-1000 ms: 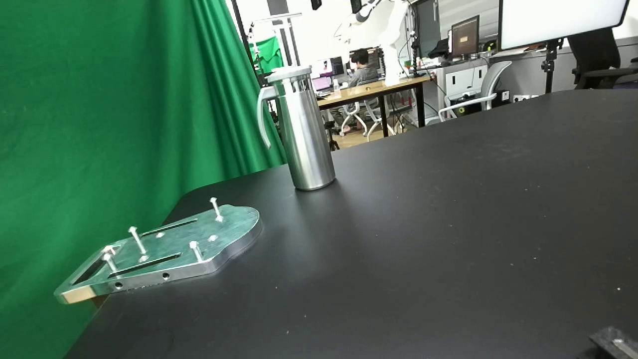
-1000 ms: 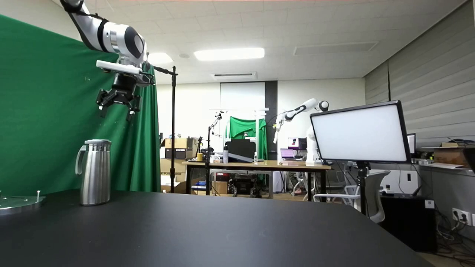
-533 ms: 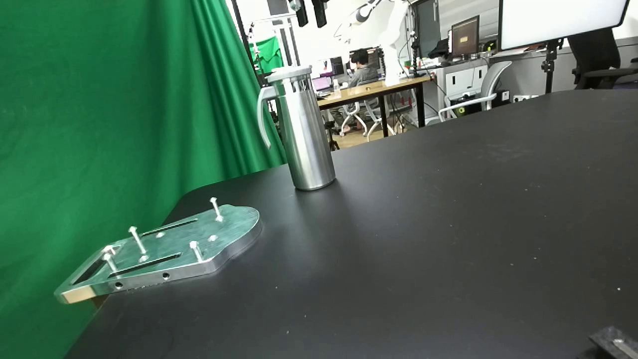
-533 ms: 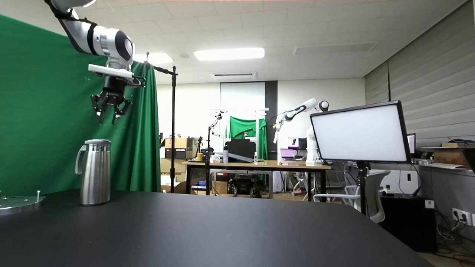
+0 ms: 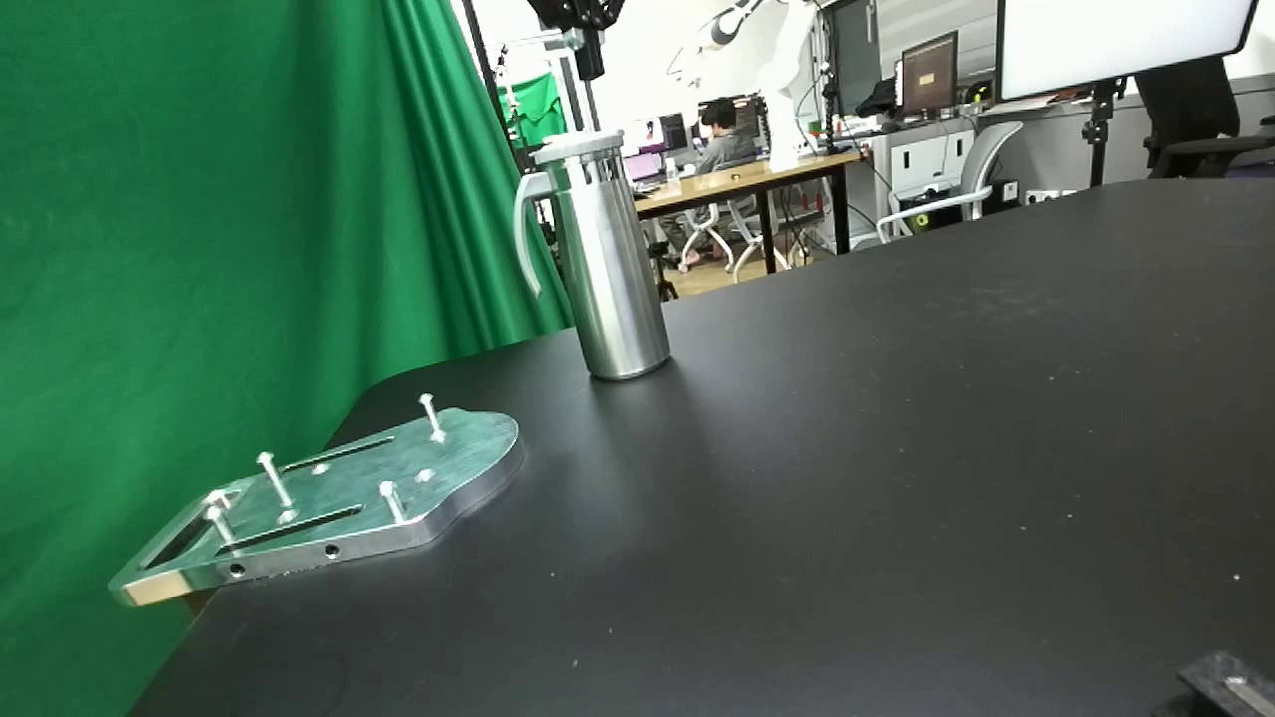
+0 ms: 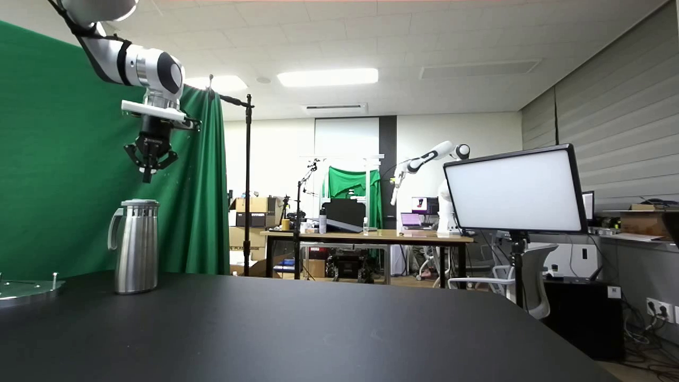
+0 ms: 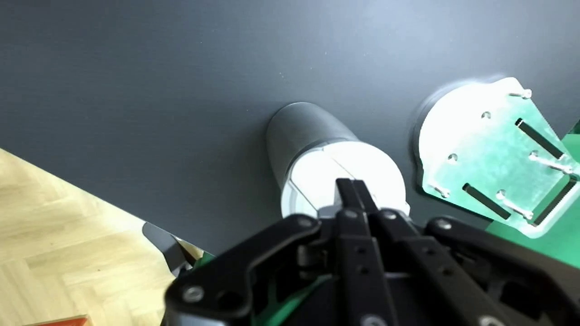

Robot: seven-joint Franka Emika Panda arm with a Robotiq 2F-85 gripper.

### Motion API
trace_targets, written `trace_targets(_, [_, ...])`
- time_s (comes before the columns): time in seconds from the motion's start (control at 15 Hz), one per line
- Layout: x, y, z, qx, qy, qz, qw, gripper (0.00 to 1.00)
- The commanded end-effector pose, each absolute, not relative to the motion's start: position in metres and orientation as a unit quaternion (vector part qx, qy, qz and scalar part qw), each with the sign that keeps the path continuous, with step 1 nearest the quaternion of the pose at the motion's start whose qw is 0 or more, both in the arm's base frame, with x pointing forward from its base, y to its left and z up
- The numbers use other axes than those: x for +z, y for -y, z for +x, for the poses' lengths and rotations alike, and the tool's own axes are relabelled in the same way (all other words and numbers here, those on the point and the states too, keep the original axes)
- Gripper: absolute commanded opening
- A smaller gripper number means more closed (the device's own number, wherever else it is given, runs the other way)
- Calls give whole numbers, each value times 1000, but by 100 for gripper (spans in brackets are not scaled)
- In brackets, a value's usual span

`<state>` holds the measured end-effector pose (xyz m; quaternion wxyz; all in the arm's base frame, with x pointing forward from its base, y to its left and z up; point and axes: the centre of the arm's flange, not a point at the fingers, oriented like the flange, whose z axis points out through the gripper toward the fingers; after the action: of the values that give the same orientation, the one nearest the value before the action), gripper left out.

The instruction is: Press the button on the lid to open the drinking hole of the bottle

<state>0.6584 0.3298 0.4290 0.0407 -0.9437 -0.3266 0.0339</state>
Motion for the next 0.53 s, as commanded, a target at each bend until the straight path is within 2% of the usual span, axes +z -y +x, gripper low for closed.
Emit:
trace_targets(0.0, [432, -346, 670, 23, 342, -939, 43, 0])
trace_targets(0.47, [411, -364, 670, 29, 357, -932, 46, 0])
